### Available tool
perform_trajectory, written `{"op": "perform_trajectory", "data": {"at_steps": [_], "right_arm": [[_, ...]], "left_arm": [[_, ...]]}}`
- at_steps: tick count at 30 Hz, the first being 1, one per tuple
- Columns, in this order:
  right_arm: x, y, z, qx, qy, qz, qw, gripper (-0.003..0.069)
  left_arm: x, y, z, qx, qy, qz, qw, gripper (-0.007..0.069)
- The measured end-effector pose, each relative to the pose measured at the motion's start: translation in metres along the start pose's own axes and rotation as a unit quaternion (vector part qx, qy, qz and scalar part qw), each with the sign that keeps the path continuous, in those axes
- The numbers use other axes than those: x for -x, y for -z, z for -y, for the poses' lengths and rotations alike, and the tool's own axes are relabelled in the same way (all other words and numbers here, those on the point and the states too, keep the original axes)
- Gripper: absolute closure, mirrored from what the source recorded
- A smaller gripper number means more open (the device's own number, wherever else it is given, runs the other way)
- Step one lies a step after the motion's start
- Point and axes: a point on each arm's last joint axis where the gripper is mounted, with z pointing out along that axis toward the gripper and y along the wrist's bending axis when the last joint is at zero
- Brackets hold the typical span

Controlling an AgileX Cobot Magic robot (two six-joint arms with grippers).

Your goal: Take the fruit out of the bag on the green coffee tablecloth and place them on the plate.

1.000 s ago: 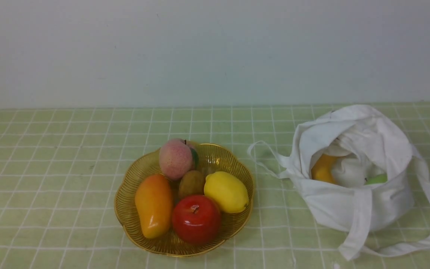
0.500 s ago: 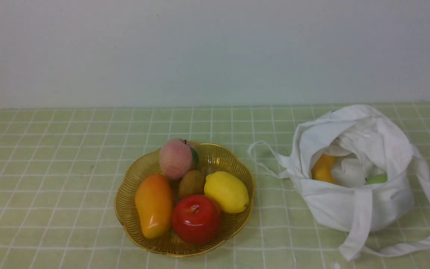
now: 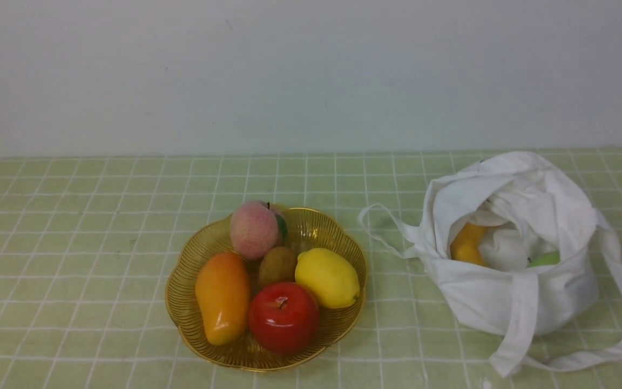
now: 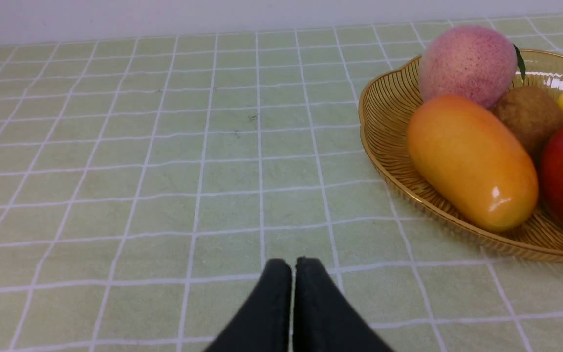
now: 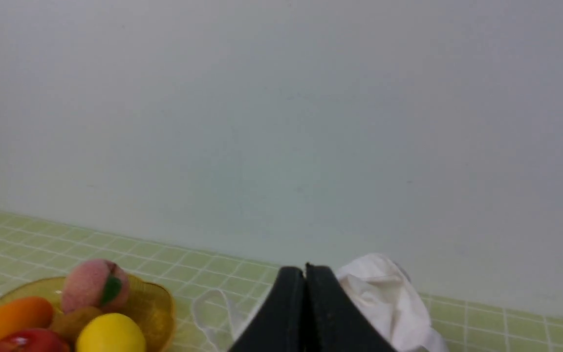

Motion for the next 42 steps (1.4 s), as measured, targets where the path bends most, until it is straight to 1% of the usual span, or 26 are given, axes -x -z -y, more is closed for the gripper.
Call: {"op": "perform_trajectory", "data": {"at_steps": [5, 6, 7, 11, 19, 42], "right_arm": [[-0.034, -0.008, 0.005, -0.071, -0.007, -0.039, 0.997, 0.0672], [-0.045, -0.010, 0.007, -0.099, -0.010, -0.054, 0.994, 0.0672], [-0.050, -0.011, 0.007, -0.102, -0.011, -0.060, 0.993, 0.0672], [-0.092, -0.013, 0.010, -0.139, -0.022, -0.122, 0.982, 0.0672], [-0.095, -0.012, 0.011, -0.147, -0.026, -0.139, 0.979, 0.0672], [-0.095, -0.012, 0.011, -0.147, -0.029, -0.139, 0.979, 0.0672]], "left_arm": [[0.000, 0.000, 0.000, 0.000, 0.000, 0.000, 1.000, 0.0633], [0.000, 0.000, 0.000, 0.000, 0.000, 0.000, 1.000, 0.0633], [0.000, 0.000, 0.000, 0.000, 0.000, 0.000, 1.000, 0.0633], [0.000, 0.000, 0.000, 0.000, 0.000, 0.000, 1.000, 0.0633], [0.000, 0.000, 0.000, 0.000, 0.000, 0.000, 1.000, 0.0633], [0.000, 0.000, 0.000, 0.000, 0.000, 0.000, 1.000, 0.0633]]}}
